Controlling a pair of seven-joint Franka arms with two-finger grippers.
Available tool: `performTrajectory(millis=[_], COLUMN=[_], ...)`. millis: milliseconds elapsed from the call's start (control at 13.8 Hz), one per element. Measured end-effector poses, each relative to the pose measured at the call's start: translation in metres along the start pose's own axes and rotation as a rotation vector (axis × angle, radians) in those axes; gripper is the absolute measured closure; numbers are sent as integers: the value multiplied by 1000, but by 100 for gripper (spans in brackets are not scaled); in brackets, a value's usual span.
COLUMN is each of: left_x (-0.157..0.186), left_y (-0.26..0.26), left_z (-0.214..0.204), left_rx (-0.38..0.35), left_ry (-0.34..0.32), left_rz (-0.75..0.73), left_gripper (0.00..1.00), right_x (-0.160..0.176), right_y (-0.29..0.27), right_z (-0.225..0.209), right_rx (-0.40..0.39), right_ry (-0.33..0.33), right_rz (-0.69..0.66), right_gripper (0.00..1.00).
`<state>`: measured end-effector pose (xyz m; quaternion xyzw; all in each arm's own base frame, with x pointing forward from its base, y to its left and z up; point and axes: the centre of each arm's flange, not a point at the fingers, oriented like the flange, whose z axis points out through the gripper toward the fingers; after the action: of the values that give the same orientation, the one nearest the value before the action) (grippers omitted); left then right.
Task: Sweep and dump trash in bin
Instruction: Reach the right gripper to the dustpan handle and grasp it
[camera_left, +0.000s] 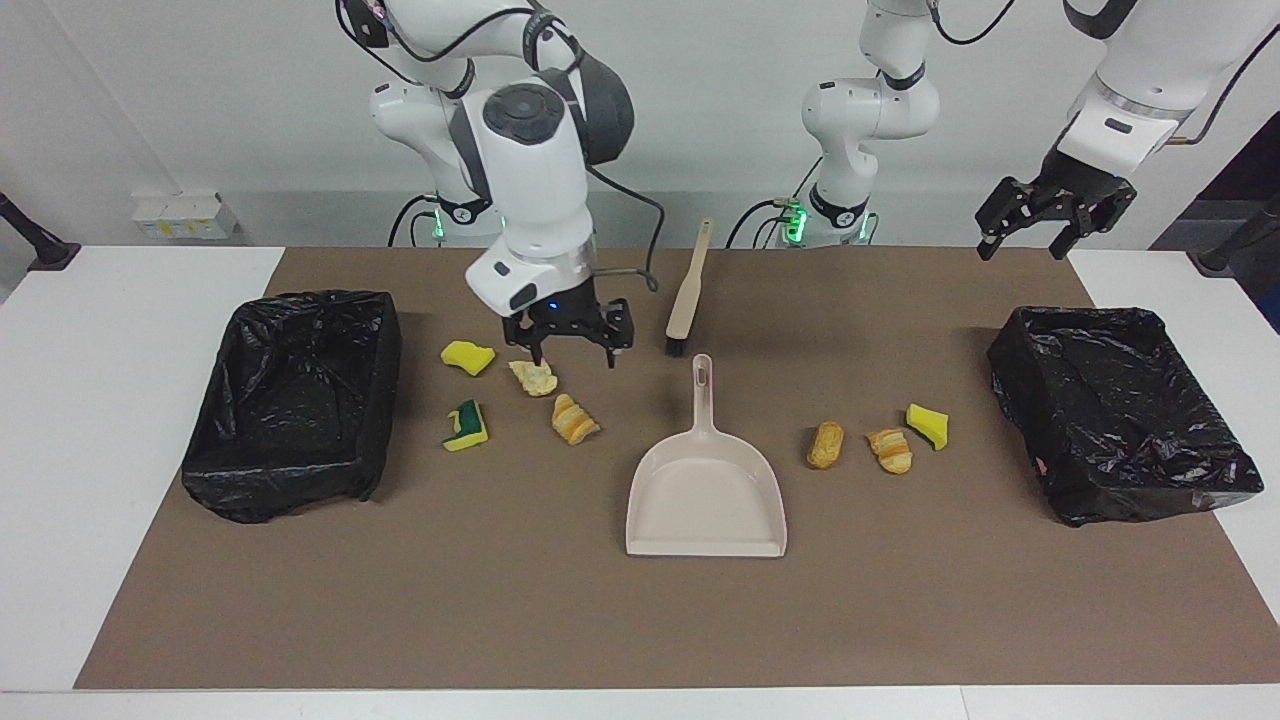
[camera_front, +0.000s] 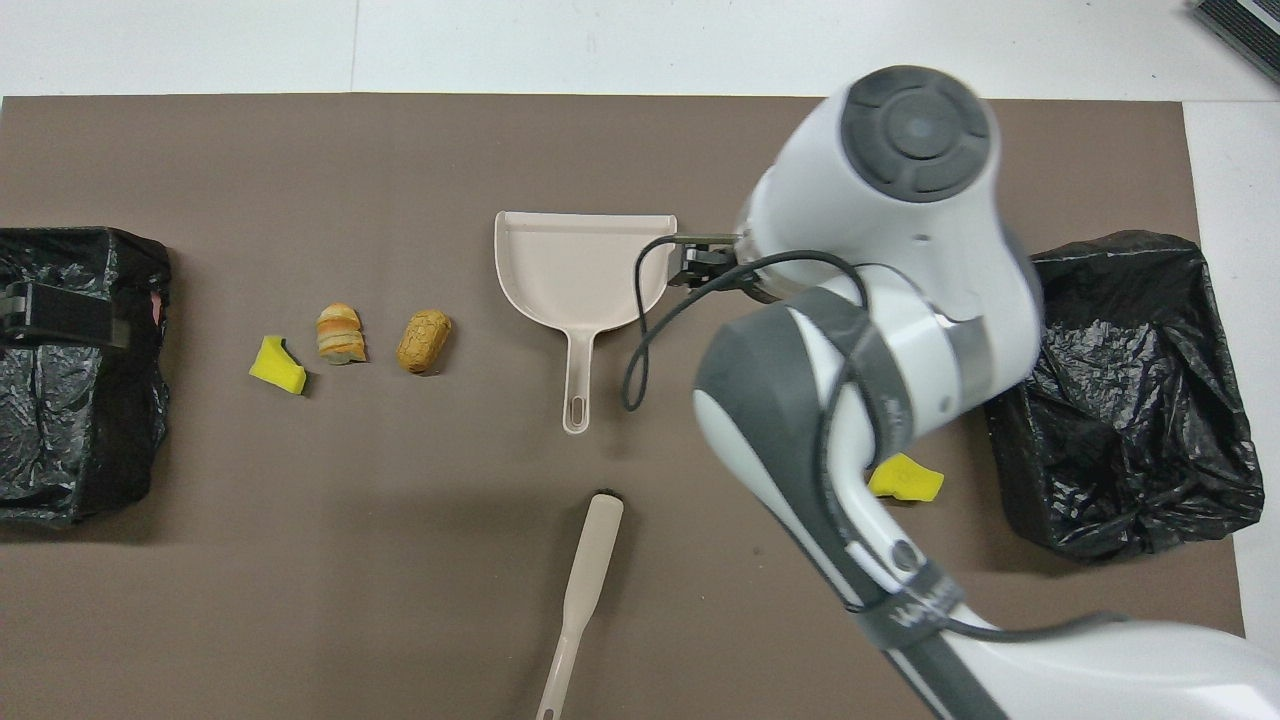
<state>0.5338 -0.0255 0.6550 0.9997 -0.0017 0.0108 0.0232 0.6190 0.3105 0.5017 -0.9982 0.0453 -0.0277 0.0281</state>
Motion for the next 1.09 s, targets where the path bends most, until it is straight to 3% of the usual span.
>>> performTrajectory(millis=[291,509,800,1091], left_x=[-4,-7,-11,-7], left_y=[-1,-11,-34,-29], left_z=[3,7,14,11], left_rx=[0,0,0,0], left_ry=[-10,-18,-33,22], left_rz=[-1,-22,-64,-54], left_gripper=[0,0,0,0], right_x=[2,-18,-41,-45], right_y=[-67,-110,-136,-140], right_z=[65,107,130,145], right_rx=[6,-9,-27,-40], right_ry=[6,-7,-30,-45], right_rz=[12,-29,-74,-83], right_gripper=[0,0,0,0])
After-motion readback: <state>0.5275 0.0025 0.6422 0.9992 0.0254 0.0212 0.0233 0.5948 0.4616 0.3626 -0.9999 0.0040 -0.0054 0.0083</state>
